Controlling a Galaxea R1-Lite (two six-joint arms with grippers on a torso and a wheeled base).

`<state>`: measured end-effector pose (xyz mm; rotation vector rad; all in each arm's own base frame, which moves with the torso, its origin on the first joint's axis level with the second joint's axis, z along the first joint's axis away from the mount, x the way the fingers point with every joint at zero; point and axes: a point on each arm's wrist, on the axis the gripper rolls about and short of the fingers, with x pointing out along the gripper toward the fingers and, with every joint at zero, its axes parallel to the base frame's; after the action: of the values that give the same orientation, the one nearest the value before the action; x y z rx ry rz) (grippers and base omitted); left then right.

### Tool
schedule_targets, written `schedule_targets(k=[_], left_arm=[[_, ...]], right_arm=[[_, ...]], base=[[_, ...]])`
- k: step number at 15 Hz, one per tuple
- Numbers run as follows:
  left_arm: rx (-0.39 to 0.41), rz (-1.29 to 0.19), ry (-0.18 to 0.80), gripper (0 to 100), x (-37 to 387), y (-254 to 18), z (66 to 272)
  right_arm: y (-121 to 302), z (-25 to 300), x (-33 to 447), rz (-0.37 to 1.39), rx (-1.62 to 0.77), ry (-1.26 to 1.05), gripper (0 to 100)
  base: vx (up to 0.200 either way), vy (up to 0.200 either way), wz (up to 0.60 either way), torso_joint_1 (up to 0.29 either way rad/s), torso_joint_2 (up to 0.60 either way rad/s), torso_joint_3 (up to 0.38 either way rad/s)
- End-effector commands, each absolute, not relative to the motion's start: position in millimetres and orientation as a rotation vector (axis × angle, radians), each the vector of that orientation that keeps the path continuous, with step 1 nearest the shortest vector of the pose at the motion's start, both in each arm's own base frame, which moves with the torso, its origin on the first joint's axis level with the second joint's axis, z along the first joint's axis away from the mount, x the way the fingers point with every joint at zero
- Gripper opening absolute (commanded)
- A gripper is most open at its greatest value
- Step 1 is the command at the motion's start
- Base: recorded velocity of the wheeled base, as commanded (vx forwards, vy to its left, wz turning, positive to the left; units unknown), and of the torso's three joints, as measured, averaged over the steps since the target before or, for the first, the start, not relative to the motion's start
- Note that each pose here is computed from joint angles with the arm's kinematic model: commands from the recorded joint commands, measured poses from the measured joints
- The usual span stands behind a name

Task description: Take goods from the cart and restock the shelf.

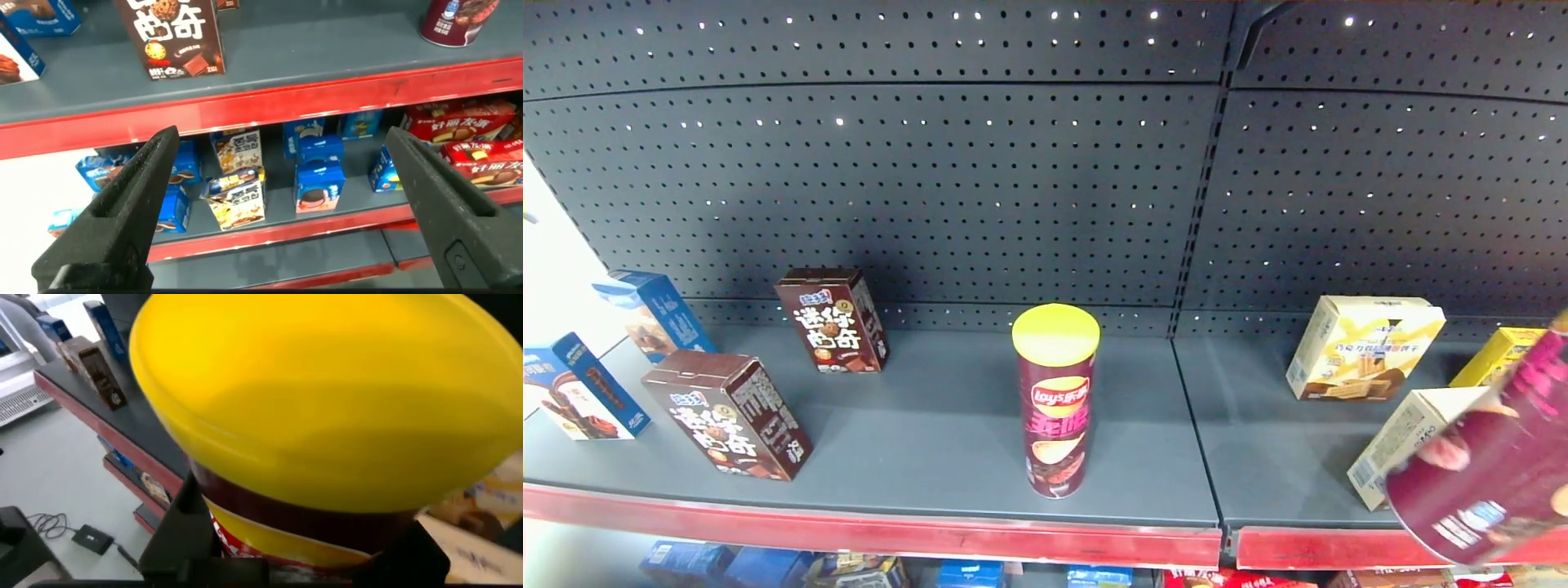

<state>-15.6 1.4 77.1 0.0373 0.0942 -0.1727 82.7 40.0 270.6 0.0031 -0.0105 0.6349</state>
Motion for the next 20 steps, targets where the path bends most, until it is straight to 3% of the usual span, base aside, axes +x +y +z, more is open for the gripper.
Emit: schedule_targets(k=[1,7,20], left_arm=[[0.037,-0.173,0.095,100,-15.5,1.4,77.5],[0.037,-0.173,0.097,100,-15.4,1.4,77.0],[0.037,-0.173,0.097,100,-15.4,1.4,77.0]], right_arm=[[80.3,238.7,152.6,0.682,-0.039,0.035,0],[121.5,219.4,186.9,0.739,-0.044,0.042,0],[179.4,217.9,274.7,0.686,-0.098,0.021,0]], base=[[0.0,0.0,0.0,0.0,0.0,0.0],[0.0,0.0,0.0,0.0,0.0,0.0],[0.0,0.0,0.0,0.0,0.0,0.0]])
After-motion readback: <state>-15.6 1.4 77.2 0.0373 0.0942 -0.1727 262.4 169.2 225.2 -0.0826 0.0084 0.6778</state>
